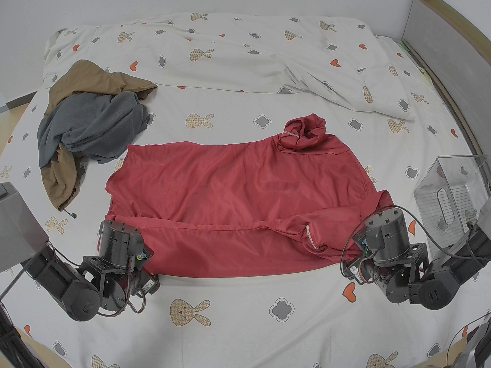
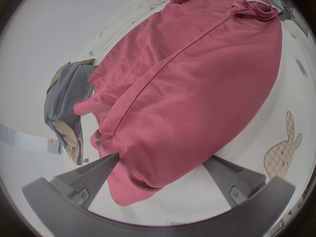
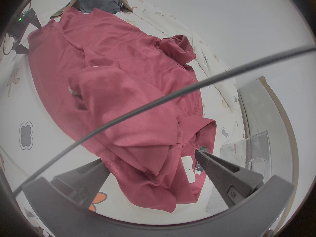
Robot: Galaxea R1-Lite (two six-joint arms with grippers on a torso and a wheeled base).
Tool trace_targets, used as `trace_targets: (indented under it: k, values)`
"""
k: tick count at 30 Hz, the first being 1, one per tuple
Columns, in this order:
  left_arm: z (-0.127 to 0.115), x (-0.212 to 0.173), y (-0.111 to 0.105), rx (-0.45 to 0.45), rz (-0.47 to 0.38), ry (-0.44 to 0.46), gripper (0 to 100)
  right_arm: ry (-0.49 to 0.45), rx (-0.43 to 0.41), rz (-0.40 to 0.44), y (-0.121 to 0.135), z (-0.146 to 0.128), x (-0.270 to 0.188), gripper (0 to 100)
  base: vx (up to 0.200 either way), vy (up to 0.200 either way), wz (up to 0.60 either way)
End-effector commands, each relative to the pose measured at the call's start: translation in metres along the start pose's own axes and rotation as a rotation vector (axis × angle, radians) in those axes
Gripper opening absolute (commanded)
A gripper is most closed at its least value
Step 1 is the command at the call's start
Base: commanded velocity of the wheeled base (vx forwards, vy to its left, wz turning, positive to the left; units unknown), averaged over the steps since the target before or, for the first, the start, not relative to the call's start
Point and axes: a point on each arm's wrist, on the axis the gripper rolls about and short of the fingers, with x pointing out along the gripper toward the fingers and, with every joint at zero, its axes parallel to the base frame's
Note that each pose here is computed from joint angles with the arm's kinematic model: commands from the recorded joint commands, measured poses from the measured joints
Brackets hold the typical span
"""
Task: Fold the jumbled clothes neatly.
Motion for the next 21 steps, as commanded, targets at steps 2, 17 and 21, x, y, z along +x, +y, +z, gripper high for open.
trace_targets:
  k: [2,17,21]
  values:
    - [-0.001,0.001,-0.001,0.004,-0.003,0.007,100,-0.027,0.016,-0.005,-0.008,0.002,-0.01,100,0.0,0.0,0.0]
    - [-0.001,0.001,-0.001,0.005,-0.004,0.008,100,0.012,-0.019,0.0,-0.01,-0.016,-0.016,100,0.0,0.0,0.0]
    - [-0.001,0.001,-0.001,0.005,-0.003,0.009,100,0.013,-0.005,-0.013,-0.015,-0.016,-0.015,100,0.0,0.0,0.0]
